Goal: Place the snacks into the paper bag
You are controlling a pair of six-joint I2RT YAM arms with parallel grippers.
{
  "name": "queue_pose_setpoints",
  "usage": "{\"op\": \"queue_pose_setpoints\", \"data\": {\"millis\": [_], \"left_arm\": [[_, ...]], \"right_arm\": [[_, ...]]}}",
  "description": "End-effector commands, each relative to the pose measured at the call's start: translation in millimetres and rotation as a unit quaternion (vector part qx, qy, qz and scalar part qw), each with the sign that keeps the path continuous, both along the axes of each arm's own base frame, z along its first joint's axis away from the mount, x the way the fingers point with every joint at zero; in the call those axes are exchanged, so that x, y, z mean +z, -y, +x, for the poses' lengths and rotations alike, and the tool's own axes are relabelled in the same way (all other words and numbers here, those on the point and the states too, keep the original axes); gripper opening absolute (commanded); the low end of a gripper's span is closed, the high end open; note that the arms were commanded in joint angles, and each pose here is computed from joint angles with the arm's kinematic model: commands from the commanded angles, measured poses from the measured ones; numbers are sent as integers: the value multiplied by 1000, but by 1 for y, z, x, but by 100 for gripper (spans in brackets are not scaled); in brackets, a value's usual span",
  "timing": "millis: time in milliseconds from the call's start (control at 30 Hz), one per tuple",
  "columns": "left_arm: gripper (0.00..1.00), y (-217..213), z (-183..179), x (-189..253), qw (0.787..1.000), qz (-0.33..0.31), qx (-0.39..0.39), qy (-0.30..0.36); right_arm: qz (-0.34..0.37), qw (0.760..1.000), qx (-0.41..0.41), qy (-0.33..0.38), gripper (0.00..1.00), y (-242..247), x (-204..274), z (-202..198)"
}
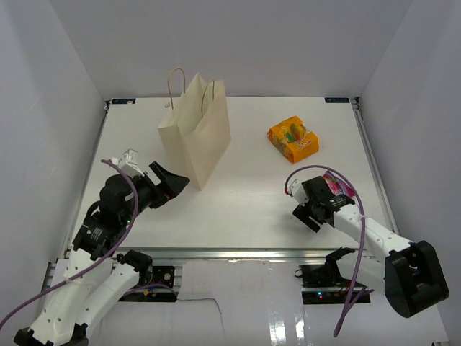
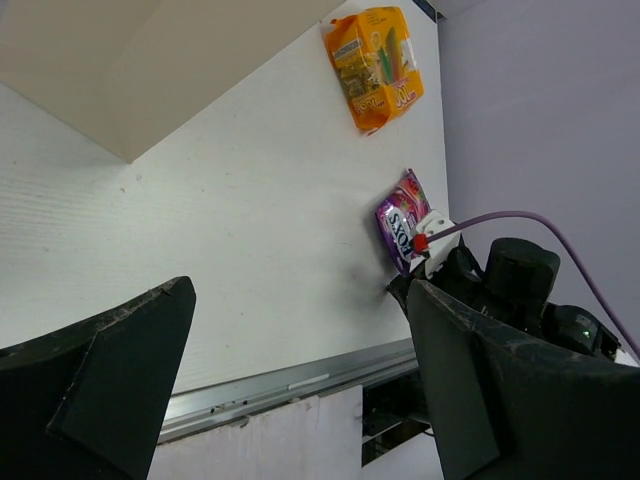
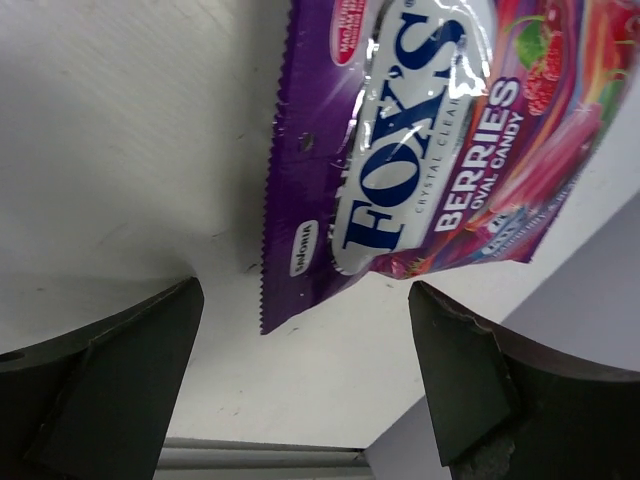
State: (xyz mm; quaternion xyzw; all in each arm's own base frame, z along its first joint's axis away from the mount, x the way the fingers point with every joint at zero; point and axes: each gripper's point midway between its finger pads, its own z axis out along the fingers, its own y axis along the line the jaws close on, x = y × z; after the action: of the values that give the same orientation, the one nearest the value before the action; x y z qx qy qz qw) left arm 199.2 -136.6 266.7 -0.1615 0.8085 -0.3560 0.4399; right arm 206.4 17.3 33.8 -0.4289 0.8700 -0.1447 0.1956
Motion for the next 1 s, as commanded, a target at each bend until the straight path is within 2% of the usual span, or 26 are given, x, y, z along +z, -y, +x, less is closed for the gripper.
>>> {"op": "queue_pose_setpoints", "data": {"millis": [0, 67, 267, 367, 400, 433, 467, 533, 567, 667, 733, 767, 867, 967], "left_arm": [[98, 5, -1, 18, 999, -23, -11, 24], [98, 5, -2, 19, 999, -23, -11, 25], [98, 5, -3, 18, 999, -25, -11, 25], [98, 5, -3, 19, 999, -27, -12, 25], [98, 5, -3, 19, 999, -26, -11, 25], [98, 5, -3, 17, 999, -26, -10, 22], [98, 5, -3, 18, 999, -26, -11, 24], [98, 5, -3, 19, 999, -26, -11, 24], [98, 5, -3, 19, 999, -27, -10, 23], [98, 5, -2, 20, 999, -26, -9, 25], [98, 5, -2, 21, 999, -26, -9, 25], [98, 5, -2, 22, 999, -26, -10, 26], [98, 5, -1, 25, 999, -27, -10, 29], [98, 5, -2, 28, 999, -26, -11, 33]], "right_arm": [[-52, 993, -30, 98, 90, 12, 15, 26], [-73, 989, -26, 129, 90, 15, 20, 34], [-111, 982, 9, 155, 91, 14, 13, 38], [-110, 980, 16, 163, 98, 11, 9, 39], [-107, 982, 21, 157, 97, 10, 4, 37], [-106, 982, 23, 152, 92, 10, 2, 35], [-103, 984, 23, 145, 82, 9, -2, 32], [-100, 986, 29, 129, 73, 8, -11, 25], [-94, 987, 27, 124, 62, 7, -14, 23], [-87, 989, 27, 113, 40, 5, -17, 20], [-84, 990, 28, 111, 34, 4, -16, 20], [-83, 990, 28, 112, 26, 3, -14, 21], [-83, 990, 30, 109, 14, 1, -14, 21], [-82, 990, 30, 114, 8, 0, -8, 23]]}}
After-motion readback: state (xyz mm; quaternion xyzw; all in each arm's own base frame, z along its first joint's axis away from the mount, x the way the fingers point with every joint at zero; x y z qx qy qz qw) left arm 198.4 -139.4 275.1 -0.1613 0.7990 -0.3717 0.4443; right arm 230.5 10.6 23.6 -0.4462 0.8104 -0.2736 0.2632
